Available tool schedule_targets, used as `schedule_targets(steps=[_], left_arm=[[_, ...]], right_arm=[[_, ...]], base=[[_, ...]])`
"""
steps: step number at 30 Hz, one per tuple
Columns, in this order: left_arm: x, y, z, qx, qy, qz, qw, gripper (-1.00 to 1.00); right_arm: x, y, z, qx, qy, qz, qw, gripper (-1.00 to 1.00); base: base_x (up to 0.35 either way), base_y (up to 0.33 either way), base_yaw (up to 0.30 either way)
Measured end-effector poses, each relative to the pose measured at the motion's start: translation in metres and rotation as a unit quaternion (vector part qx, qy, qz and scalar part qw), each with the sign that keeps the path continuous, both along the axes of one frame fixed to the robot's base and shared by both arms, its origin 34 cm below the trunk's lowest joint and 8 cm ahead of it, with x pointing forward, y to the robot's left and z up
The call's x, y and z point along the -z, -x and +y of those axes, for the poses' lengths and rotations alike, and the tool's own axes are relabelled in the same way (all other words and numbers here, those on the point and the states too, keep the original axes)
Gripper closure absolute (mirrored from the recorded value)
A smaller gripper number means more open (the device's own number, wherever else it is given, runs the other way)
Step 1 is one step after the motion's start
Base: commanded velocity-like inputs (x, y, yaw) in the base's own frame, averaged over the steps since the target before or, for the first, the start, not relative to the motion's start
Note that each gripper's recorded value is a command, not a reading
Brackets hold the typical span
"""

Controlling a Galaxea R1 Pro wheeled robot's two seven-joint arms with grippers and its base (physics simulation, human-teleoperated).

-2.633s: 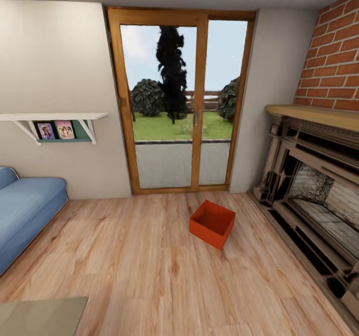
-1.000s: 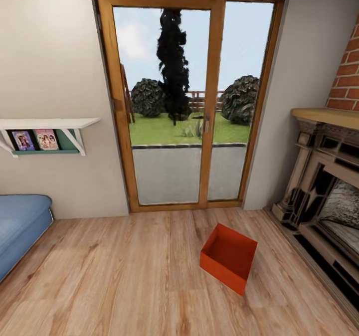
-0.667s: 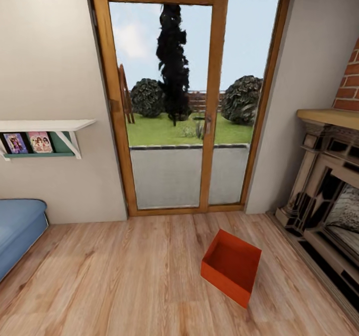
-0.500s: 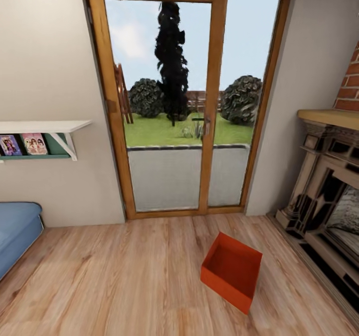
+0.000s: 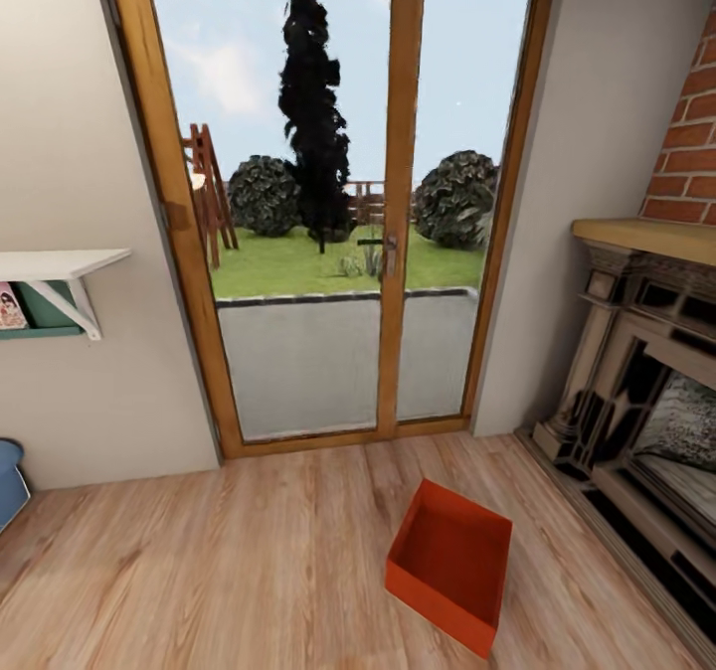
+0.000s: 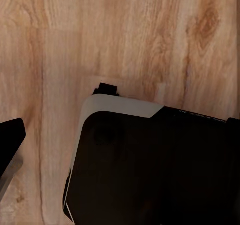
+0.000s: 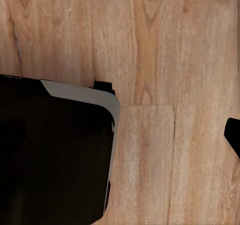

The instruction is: Move the two storage containers from the living room to the garage. In the garage, place one container on the floor and stack the other container on top of it (either order is fine).

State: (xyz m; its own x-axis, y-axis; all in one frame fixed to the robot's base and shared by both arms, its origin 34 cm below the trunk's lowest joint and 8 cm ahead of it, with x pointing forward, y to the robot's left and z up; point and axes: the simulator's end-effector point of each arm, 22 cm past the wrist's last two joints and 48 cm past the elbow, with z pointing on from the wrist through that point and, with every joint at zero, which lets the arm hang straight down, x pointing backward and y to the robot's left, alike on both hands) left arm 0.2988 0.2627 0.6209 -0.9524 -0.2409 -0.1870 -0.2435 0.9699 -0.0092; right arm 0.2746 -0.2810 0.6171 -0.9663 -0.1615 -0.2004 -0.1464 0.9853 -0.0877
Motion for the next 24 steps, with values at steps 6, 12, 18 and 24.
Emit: schedule_targets(steps=[6, 12, 18, 24], left_arm=[[0.0000, -0.0002, 0.0000, 0.000, 0.000, 0.000, 1.0000, -1.00], [-0.0001, -0.0003, 0.0001, 0.000, 0.000, -0.001, 1.0000, -1.00], [-0.0001, -0.0005, 0.0002, 0.000, 0.000, -0.001, 1.0000, -1.00], [0.0000, -0.0010, 0.0002, 0.000, 0.000, -0.002, 1.0000, -1.00]], right_arm=[[0.0000, 0.0000, 0.0000, 0.000, 0.000, 0.000, 1.0000, -1.00], [0.0000, 0.0000, 0.0000, 0.000, 0.000, 0.000, 1.0000, -1.00], [0.0000, 0.0000, 0.0000, 0.001, 0.000, 0.000, 1.0000, -1.00], [0.0001, -0.0001, -0.0001, 0.001, 0.000, 0.000, 1.0000, -1.00]], base=[[0.324, 0.001, -0.007], [0.324, 0.010, 0.000], [0.324, 0.057, 0.000], [0.208, 0.039, -0.121]])
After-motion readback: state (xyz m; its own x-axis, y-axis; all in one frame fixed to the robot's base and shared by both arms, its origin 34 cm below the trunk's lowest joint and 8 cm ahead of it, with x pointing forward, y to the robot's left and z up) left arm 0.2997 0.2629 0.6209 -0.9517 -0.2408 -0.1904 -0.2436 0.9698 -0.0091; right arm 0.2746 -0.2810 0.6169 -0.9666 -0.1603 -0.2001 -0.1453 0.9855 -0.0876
